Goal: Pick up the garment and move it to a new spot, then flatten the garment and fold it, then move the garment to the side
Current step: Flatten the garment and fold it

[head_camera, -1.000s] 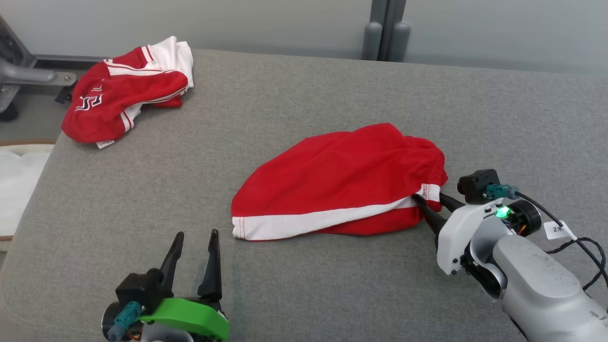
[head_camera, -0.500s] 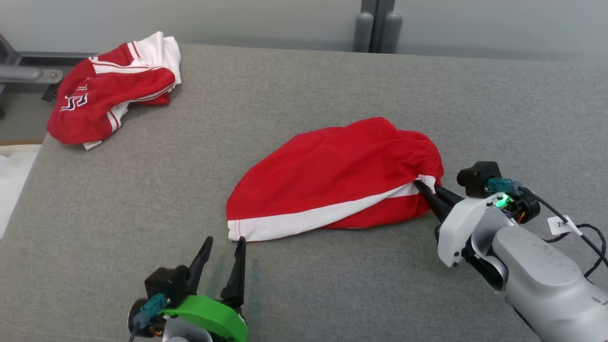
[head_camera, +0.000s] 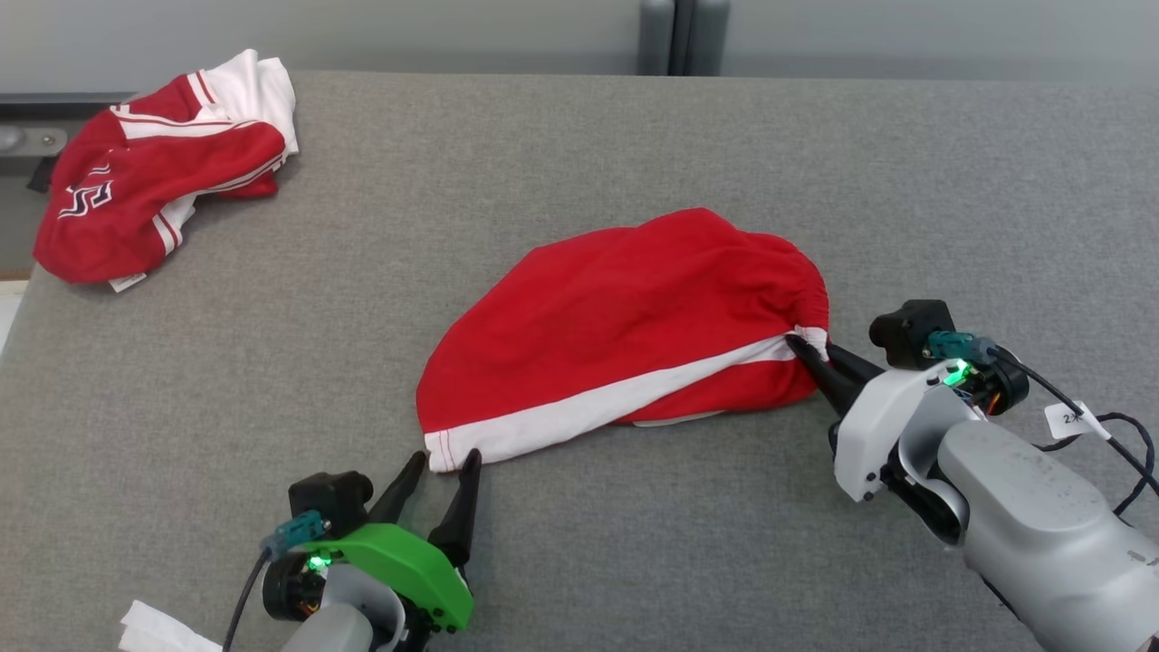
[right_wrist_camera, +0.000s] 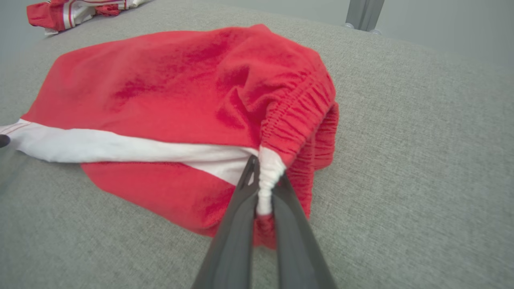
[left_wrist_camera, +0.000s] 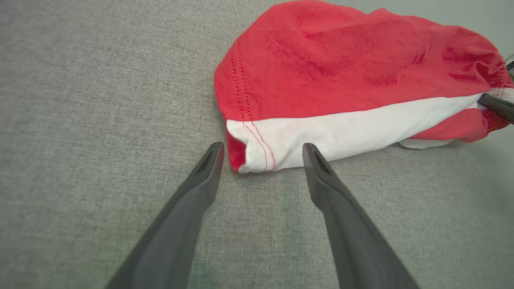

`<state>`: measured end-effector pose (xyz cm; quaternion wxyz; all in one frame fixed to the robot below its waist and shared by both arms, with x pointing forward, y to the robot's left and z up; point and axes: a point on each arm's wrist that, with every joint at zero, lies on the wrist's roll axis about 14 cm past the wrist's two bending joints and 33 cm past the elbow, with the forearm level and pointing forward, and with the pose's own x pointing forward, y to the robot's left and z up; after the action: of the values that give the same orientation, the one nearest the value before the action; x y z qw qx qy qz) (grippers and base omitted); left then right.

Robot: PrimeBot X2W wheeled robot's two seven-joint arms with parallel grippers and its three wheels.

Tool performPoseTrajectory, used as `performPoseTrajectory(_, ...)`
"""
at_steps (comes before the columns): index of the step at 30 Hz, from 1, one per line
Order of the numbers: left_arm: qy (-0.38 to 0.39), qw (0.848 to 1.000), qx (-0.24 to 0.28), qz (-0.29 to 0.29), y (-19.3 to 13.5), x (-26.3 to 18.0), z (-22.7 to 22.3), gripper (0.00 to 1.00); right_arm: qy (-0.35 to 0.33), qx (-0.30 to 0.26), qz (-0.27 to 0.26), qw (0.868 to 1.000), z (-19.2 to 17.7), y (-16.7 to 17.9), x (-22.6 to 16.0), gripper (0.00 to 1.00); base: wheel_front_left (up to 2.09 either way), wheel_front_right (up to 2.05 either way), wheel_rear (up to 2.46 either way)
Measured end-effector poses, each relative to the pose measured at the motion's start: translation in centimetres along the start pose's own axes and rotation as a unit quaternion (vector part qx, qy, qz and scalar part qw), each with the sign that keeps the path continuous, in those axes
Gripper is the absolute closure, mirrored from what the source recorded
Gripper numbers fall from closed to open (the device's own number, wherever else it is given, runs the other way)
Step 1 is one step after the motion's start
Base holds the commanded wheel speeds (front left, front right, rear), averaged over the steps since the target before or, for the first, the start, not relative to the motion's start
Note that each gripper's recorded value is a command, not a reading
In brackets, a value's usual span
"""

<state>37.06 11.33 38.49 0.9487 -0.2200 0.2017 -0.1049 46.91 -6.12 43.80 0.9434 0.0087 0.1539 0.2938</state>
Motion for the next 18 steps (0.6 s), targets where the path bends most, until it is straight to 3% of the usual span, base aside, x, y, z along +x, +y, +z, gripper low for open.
performPoseTrajectory(6, 0.006, 1.0, -0.007, -0.021, -1.1, 0.3, -0.4, 0.05, -0.002, 0.001, -0.002, 1.0, 0.0, -0.3, 0.3, 1.0, 0.0, 0.0, 0.0)
performPoseTrajectory(14, 0.008, 0.999, -0.014, -0.036, -1.8, 1.1, 0.1, 0.26, -0.001, -0.001, 0.001, 1.0, -0.2, -0.3, 0.7, 1.0, 0.0, 0.0, 0.0)
performPoseTrajectory(16, 0.01, 0.999, -0.023, -0.038, -2.0, 1.3, 0.0, 0.33, 0.001, 0.001, 0.001, 1.0, -0.4, -0.4, 0.7, 1.0, 0.0, 0.0, 0.0)
performPoseTrajectory(18, 0.017, 0.999, -0.026, -0.035, -1.8, 1.4, -0.3, 0.5, 0.003, 0.001, 0.001, 1.0, -0.5, -0.4, 0.7, 1.0, 0.0, 0.0, 0.0)
